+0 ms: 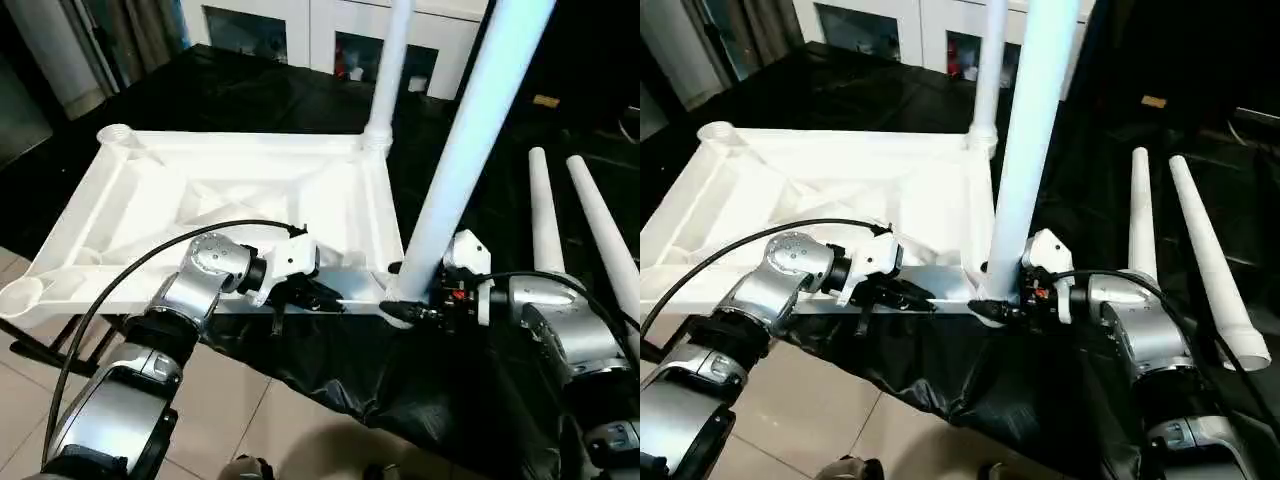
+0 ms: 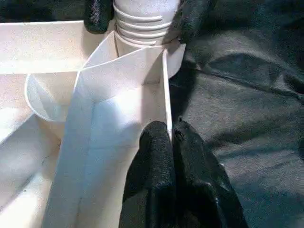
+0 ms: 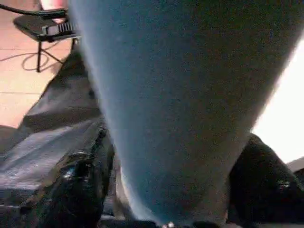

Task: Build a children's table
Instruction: Rotate leg to tighten

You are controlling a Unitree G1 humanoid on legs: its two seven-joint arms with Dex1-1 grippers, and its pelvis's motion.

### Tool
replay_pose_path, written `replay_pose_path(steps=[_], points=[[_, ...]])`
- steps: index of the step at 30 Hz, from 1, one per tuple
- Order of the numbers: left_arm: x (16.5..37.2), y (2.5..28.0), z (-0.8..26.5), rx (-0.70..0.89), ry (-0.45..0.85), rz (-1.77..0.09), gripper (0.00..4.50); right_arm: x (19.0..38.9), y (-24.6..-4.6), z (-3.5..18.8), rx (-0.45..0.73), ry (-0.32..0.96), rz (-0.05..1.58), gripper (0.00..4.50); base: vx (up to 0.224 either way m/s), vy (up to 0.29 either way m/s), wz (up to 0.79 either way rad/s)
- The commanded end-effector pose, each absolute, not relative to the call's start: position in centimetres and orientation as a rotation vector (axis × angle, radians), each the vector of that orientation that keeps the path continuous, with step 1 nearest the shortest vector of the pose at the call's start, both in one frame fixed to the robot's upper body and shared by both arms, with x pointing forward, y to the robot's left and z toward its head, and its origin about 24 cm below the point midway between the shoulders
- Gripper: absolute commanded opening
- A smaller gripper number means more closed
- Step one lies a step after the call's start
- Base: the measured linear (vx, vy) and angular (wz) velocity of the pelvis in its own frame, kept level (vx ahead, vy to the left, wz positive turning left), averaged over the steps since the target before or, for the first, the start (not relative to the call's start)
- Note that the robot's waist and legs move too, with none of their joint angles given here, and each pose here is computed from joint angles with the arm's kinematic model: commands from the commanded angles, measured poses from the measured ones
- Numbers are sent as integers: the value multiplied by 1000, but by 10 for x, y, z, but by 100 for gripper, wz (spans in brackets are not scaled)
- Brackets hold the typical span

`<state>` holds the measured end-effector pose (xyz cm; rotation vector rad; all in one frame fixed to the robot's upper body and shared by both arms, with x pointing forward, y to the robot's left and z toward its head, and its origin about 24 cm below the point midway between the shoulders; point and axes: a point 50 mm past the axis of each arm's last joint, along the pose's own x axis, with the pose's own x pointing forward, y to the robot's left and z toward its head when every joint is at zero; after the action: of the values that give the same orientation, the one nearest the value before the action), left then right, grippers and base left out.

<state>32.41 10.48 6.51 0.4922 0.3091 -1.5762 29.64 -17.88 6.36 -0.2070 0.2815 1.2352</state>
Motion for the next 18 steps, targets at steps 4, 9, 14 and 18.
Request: replay_pose_path(steps=[4,9,14,18], points=[[320,88,60,435,302,-1595,0,293,-163,60,-151,265,1214,277,0,0,0],[335,73,57,422,325,-1391,0,307,-155,47,-111,238,922,271,0,0,0],[345,50,54,378,350,-1226,0,323,-147,35,-30,242,591,270,0,0,0],[349,34,56,344,344,-1147,0,328,-139,30,15,251,441,270,0,0,0]])
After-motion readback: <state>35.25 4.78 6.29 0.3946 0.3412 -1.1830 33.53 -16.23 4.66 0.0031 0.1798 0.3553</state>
